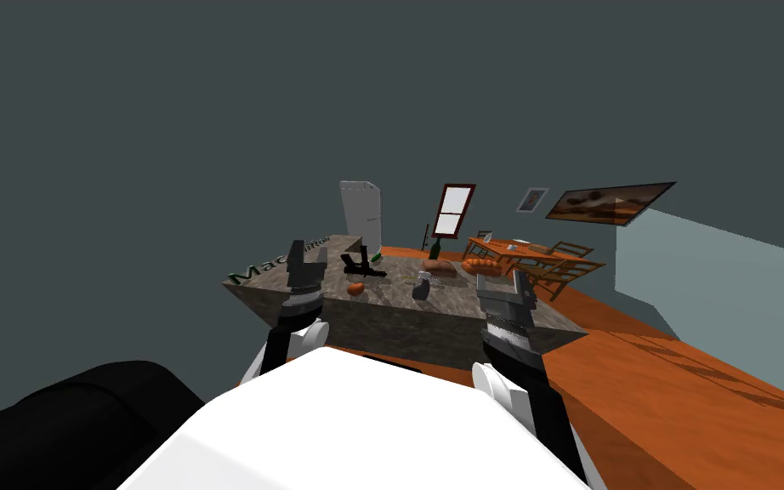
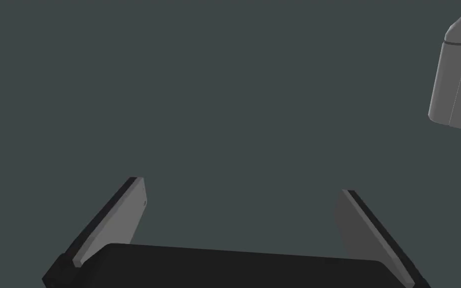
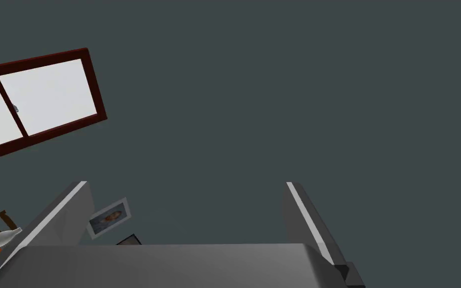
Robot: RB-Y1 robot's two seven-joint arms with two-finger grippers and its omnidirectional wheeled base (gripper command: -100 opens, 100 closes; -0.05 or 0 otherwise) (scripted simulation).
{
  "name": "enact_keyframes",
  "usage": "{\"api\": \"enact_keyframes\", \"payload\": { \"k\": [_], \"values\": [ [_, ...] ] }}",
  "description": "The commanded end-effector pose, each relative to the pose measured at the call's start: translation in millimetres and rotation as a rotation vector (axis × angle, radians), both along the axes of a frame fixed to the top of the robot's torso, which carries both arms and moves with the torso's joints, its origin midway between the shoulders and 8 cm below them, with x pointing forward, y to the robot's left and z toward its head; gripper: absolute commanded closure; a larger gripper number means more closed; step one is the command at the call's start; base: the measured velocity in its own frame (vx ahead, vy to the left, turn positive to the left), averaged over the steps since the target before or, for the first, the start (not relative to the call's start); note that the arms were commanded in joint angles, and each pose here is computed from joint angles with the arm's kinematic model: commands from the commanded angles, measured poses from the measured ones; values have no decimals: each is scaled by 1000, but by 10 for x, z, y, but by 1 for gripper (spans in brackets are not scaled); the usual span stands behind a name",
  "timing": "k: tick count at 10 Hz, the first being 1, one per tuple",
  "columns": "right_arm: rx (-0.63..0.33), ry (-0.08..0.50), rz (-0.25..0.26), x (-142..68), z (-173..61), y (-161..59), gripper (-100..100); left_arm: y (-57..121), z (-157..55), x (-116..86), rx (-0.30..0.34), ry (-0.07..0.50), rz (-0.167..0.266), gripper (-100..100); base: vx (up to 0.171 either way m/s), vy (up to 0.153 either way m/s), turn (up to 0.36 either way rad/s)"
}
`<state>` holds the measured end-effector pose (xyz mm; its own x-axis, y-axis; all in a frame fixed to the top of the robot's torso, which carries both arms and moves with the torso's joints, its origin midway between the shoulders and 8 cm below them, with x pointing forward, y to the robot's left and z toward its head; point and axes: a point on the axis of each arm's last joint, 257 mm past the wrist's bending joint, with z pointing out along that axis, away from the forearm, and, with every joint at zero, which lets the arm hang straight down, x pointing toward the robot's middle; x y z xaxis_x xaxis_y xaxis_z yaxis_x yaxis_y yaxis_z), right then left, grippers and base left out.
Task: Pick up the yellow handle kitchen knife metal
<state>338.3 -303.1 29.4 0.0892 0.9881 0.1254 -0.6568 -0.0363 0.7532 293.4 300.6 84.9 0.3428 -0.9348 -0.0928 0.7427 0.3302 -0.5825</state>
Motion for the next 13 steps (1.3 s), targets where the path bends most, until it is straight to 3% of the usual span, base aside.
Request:
{"api": "enact_keyframes", "payload": {
  "k": [1, 5, 6, 8, 11, 12, 13],
  "values": [
    [-24, 11, 28, 28, -23, 88, -100, 0, 0, 0, 0, 0, 0, 0, -46, -38, -28],
    [-114, 62, 155, 133, -204, 538, -100, 0, 0, 0, 0, 0, 0, 0, -148, -111, -21],
    [-118, 63, 157, 133, -206, 544, -100, 0, 0, 1, 0, 0, 0, 0, -149, -127, 8],
    [-167, 100, 239, 173, -386, 853, -100, 0, 0, 1, 0, 0, 0, 0, -158, -118, 17],
    [-220, 131, 302, 174, -534, 1061, -100, 0, 0, 1, 0, 0, 0, 0, -129, -93, 26],
    [-245, 156, 350, 170, -679, 1240, -100, 0, 0, 1, 0, 0, 0, 0, -94, -107, 46],
    [-260, 161, 358, 163, -696, 1250, -100, 0, 0, 0, 0, 0, 0, 0, -89, -80, 31]
  ]
}}
